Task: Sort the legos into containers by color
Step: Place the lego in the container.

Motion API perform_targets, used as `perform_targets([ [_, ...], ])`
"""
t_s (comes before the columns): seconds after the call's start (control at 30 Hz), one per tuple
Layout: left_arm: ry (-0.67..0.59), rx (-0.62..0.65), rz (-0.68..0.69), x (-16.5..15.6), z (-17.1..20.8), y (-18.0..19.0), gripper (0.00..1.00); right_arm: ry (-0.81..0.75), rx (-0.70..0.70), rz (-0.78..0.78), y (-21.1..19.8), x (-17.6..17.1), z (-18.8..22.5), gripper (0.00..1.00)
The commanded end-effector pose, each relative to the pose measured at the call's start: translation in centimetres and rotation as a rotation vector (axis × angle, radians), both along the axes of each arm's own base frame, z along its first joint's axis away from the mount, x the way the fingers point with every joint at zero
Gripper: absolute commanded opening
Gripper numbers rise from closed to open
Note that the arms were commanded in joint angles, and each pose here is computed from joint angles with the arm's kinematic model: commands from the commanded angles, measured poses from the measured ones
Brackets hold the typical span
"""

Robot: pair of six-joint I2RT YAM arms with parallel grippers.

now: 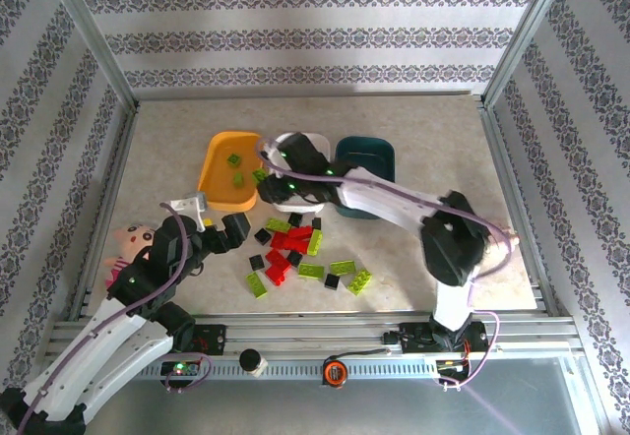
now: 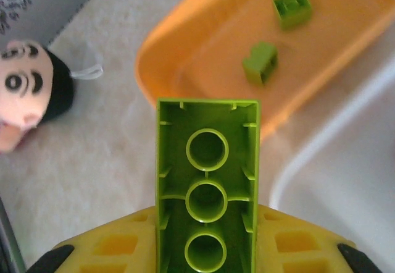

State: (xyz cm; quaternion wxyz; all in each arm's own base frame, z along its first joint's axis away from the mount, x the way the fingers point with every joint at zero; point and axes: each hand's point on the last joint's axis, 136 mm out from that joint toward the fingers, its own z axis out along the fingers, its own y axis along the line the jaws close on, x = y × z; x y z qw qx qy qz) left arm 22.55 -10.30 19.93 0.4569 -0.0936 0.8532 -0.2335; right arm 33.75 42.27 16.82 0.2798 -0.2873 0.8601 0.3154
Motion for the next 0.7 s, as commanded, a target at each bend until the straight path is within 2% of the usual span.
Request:
perform_targets([
  [0.0,0.049,0.024,0.017,-0.8,-1.4,0.7,1.0,0.03,0.042,0.009,2.9,3.2,-0.1,0.2],
  [0.17,0.068,0.024,0.007,-1.1,-2.0,0.6,1.0,0.063,0.041,-0.033,6.4,7.4,-1.7,0.22],
  [0.33,0.103,0.032,-0.014,-1.4,-3.1,0.3,1.0,0.093,0.013,-0.127,7.1,10.5,-3.8,0.29],
  [0.4,0.122,0.042,-0.02,-1.5,-3.8,0.3,1.0,0.096,0.008,-0.149,7.1,11.4,-4.2,0.36],
  [0.47,0.137,0.046,-0.026,-1.6,-4.4,0.2,1.0,0.094,0.022,-0.152,7.4,11.8,-4.2,0.49],
  [0.53,0.148,0.047,-0.032,-1.5,-4.9,0.0,1.0,0.091,0.049,-0.149,7.6,12.1,-3.5,0.58],
  [0.67,0.176,0.053,-0.052,-1.3,-5.7,-0.6,1.0,0.072,0.078,-0.147,7.4,12.2,-1.5,0.62],
])
